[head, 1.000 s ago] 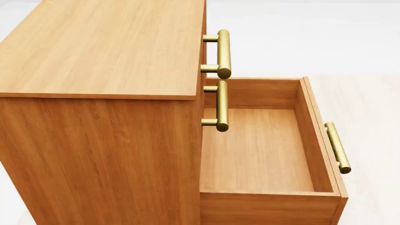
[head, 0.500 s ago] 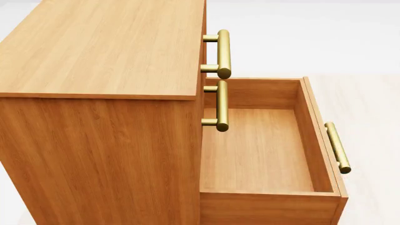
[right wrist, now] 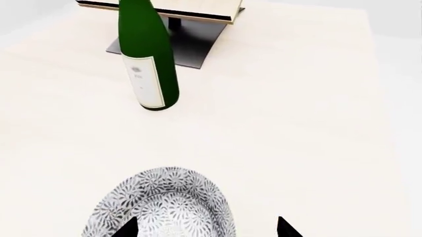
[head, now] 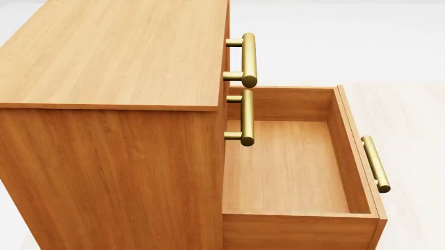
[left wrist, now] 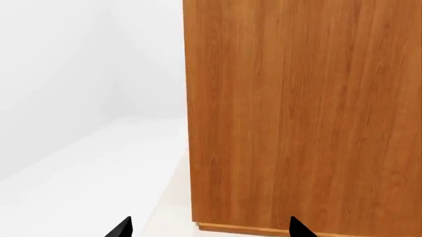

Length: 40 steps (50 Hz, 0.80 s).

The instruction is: Put the bowl in the bottom drawer of the cabinet and close it.

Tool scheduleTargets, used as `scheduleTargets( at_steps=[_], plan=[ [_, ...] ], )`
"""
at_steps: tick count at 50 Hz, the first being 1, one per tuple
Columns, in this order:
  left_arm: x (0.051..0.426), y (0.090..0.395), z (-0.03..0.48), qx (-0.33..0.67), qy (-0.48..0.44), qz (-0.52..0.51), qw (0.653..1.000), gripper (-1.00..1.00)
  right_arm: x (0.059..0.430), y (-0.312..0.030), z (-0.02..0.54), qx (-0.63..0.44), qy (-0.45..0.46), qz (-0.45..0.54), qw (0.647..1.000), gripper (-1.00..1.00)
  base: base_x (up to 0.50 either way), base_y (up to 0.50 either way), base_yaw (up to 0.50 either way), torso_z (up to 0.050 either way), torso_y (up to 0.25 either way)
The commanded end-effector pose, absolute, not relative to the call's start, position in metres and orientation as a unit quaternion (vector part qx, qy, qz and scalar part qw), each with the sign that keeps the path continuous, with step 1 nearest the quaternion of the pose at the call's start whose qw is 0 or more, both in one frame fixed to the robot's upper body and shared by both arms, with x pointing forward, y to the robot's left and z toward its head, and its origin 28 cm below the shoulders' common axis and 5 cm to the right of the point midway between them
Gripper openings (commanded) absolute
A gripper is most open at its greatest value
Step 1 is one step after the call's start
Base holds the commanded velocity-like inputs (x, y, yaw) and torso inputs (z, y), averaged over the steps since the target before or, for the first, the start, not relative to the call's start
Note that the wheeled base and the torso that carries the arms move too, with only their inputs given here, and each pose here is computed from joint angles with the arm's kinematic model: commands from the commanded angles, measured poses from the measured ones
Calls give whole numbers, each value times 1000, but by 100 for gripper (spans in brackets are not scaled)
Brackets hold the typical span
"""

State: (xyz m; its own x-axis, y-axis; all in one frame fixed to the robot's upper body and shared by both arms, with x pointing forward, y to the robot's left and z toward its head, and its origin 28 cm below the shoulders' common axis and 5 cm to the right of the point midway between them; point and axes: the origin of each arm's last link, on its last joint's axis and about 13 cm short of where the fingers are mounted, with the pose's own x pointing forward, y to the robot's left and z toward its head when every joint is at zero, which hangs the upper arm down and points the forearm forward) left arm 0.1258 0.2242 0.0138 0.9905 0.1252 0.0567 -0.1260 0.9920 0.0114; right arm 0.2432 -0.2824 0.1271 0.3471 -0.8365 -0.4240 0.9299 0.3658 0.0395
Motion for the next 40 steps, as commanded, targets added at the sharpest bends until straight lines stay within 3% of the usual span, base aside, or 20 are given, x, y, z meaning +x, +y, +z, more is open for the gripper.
scheduleTargets(
  at_steps=[1,40],
  plan=[
    [125,224,15,8,-28,63,998,100,244,-286,123,151,182,-554,798,100,0,0,0,0,0],
    [126,224,14,7,-28,63,998,100,244,-296,107,191,217,-554,781,100,0,0,0,0,0]
  ],
)
